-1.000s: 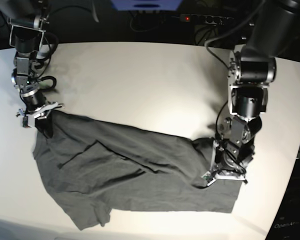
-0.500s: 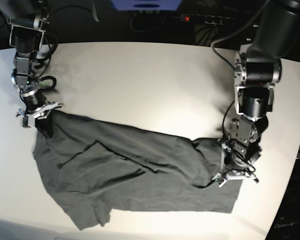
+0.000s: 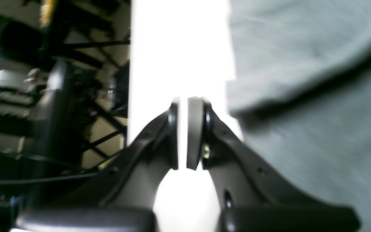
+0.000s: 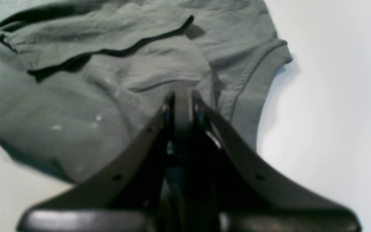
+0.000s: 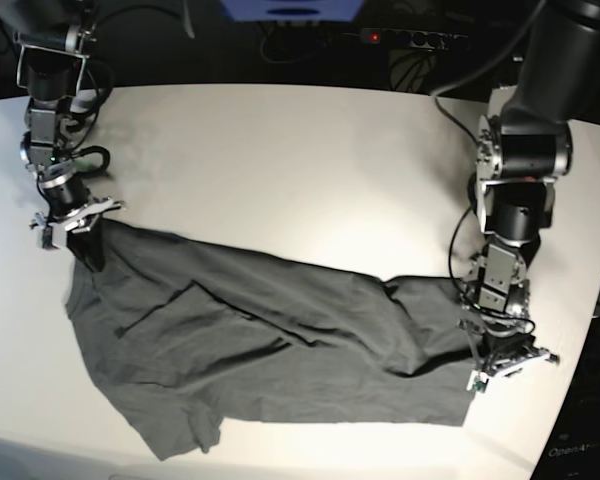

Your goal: Fold the T-shirt properly

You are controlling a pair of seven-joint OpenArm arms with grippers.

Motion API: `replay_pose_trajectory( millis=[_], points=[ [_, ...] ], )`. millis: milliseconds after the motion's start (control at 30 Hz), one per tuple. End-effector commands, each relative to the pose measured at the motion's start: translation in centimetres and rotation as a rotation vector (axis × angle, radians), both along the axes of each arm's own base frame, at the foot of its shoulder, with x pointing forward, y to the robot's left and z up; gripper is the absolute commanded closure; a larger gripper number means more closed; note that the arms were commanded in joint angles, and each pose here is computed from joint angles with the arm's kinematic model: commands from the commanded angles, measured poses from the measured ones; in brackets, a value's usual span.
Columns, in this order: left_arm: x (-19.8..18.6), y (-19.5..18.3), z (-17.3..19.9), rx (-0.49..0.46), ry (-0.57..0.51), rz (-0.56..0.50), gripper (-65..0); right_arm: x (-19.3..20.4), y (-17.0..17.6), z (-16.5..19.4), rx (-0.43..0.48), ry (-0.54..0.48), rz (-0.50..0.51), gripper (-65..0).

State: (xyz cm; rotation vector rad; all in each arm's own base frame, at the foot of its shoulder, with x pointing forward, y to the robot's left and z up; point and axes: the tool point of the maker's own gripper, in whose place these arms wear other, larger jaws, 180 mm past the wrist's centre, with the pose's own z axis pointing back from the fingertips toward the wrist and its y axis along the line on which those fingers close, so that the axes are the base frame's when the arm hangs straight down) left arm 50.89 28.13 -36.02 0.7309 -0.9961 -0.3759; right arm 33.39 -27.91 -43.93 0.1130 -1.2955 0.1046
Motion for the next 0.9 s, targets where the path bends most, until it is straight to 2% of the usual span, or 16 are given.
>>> replay_pose_trajectory(
  millis=[0, 200, 533, 700, 867],
  points=[
    [1.8, 0.4, 3.3, 0.014, -0.085, -0.002, -3.6, -1.1, -0.5, -1.7, -0.045, 0.088, 0.012, -1.5],
    [1.0, 1.0, 4.1, 0.003, -0.088, 0.052, -3.6, -1.9, -0.5, -2.3, -0.045, 0.106, 0.013, -1.5],
    [-2.5, -4.1, 1.9, -0.043, 0.088, -0.183, -3.6, -1.9, -0.7, -2.1, -0.051, 0.103, 0.013, -1.5],
    [-4.1, -4.2, 0.4, -0.038, 0.147, -0.205, -3.6, -1.7, -1.3, -1.8, -0.064, 0.099, 0.012, -1.5],
    [-5.0, -3.2, -0.6, -0.023, 0.176, -0.196, -3.6, -0.5, -2.0, 1.1, -0.122, 0.027, 0.036, -1.5]
  ],
)
